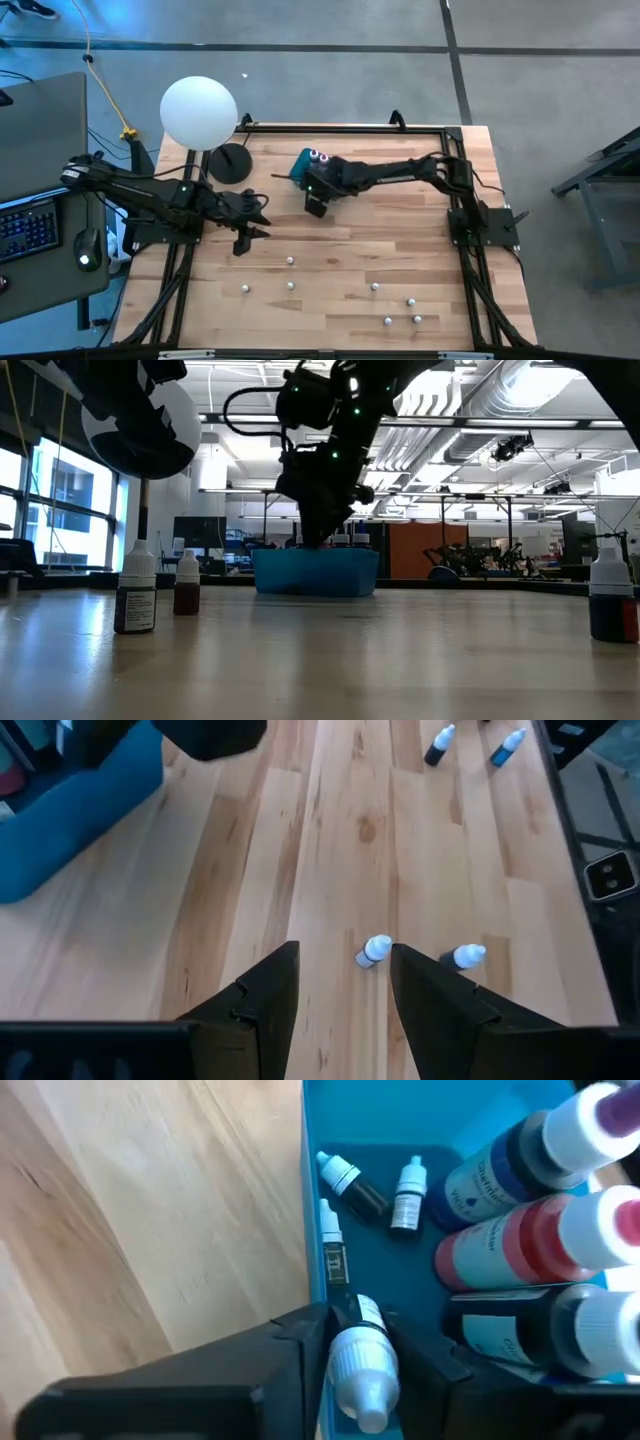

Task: Pick & Place food coloring
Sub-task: Put the black food coloring bottle into the blue bin, then put the brown food coloring bottle into the blue bin

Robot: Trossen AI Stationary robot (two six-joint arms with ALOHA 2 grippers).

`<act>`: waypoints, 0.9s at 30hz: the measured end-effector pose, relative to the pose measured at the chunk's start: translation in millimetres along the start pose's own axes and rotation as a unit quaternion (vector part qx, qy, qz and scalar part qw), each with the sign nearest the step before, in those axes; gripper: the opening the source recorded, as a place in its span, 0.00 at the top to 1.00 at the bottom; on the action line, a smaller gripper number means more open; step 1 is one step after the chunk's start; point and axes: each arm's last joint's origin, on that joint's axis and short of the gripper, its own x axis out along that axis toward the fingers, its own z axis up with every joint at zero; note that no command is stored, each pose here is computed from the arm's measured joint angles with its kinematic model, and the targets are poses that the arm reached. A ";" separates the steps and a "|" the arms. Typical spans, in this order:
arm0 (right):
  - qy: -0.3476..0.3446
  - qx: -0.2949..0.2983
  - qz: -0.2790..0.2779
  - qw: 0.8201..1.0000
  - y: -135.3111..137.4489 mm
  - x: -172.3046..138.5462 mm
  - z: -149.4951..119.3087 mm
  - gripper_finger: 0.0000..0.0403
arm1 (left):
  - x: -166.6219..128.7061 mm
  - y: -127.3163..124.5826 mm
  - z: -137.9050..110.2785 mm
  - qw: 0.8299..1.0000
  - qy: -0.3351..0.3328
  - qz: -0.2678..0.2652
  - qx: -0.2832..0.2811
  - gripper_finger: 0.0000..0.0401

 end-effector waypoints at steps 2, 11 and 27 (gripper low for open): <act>0.010 -0.001 0.005 1.000 -2.5 3.8 -1.1 0.74 | 2.1 0.2 -0.7 1.000 0.006 0.003 0.001 0.61; 0.008 -0.043 0.016 0.999 6.2 0.8 -3.3 0.63 | 3.2 0.4 -4.2 1.000 0.029 -0.002 -0.012 0.61; -0.159 -0.137 0.241 0.948 121.4 -43.8 -20.5 0.62 | -0.3 -24.1 -17.5 0.997 0.059 -0.041 -0.015 0.61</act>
